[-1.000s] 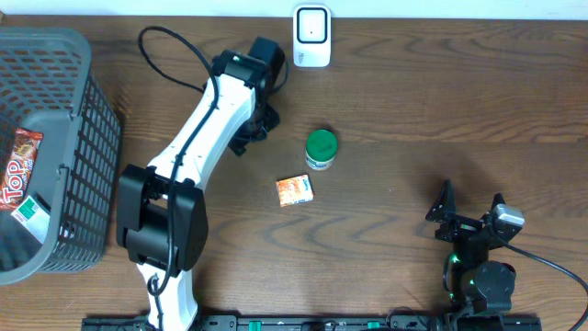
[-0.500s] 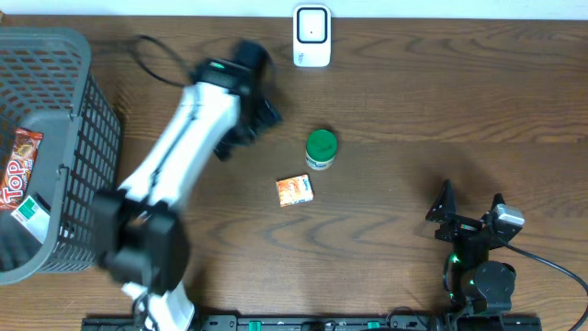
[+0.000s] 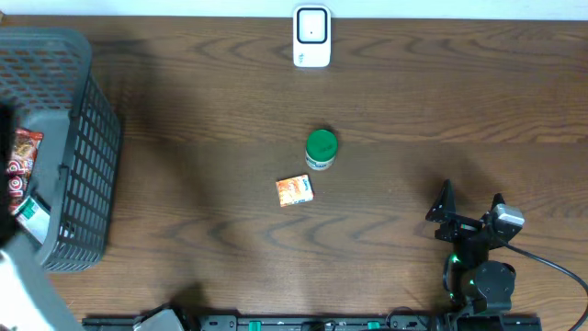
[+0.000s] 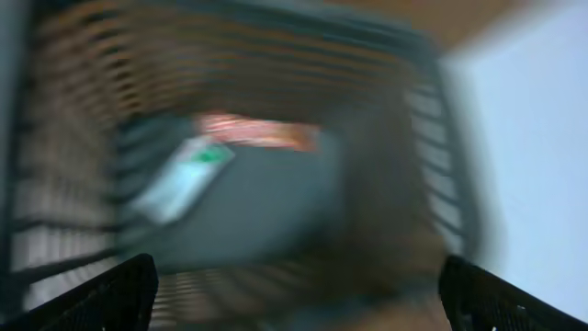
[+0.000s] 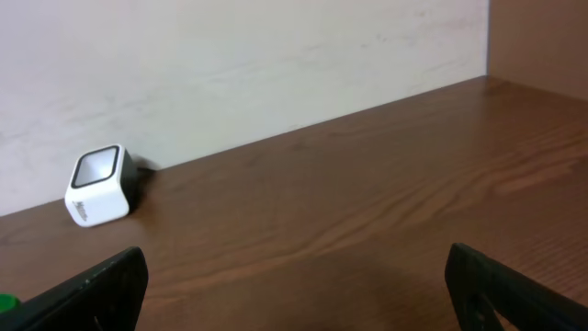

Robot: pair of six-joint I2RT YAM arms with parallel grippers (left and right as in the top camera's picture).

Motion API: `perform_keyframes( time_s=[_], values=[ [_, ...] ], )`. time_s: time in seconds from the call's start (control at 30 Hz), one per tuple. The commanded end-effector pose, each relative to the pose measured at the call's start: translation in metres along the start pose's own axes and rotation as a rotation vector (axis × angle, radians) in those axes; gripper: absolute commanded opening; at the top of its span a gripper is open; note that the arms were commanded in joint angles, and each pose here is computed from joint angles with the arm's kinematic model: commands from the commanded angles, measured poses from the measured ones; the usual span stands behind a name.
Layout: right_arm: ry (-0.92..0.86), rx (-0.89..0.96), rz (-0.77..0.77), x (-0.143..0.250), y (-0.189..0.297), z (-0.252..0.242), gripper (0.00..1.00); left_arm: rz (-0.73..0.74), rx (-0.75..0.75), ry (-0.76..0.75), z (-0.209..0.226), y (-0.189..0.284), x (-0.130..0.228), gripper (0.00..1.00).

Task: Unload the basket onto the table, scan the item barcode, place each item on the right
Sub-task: 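Reach the left gripper into the basket and grasp the Panadol box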

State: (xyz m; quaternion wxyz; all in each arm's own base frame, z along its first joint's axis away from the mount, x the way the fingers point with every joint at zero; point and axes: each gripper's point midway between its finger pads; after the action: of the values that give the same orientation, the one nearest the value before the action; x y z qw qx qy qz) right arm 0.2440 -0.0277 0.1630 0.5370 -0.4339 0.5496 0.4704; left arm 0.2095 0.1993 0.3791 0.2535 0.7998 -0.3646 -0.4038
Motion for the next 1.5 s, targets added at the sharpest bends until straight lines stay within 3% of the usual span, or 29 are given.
perform_keyframes(
  time_s=[0.0, 0.07, 0.2, 0.47, 0.83, 1.23, 1.47],
  values=[
    [0.013, -0.008, 0.001, 0.001, 0.000, 0.002, 0.99, 0.016, -0.280, 0.162, 0.050, -0.066, -0.010, 0.98],
    [0.013, -0.008, 0.001, 0.001, 0.000, 0.002, 0.99, 0.062, -0.438, 0.145, 0.083, -0.107, -0.005, 0.98],
    [0.013, -0.008, 0.001, 0.001, 0.000, 0.002, 0.99, 0.129, -0.571, 0.085, 0.110, -0.164, 0.009, 0.98],
    [0.013, -0.008, 0.001, 0.001, 0.000, 0.002, 0.99, 0.252, -0.565, -0.271, 0.112, -0.238, 0.022, 0.98],
    [0.013, -0.008, 0.001, 0.001, 0.000, 0.002, 0.99, 0.300, -0.538, -0.451, 0.125, -0.267, 0.035, 0.97],
    [0.013, -0.008, 0.001, 0.001, 0.000, 0.002, 0.99, 0.305, -0.532, -0.451, 0.164, -0.300, 0.067, 1.00],
    [0.013, -0.008, 0.001, 0.001, 0.000, 0.002, 0.99, 0.381, -0.503, -0.431, 0.183, -0.317, 0.097, 0.98]
  ],
)
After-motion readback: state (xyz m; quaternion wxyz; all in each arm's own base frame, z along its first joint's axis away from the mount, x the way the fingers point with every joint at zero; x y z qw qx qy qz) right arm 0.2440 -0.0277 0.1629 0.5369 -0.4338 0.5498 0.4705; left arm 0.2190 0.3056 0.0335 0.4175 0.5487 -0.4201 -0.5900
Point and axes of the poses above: each gripper's point midway between its finger pads, its own y axis back along the fingers, its own z axis along the line the jaws close on, x = y × z, and after that the axes turned 13 degrees about y, right-handed
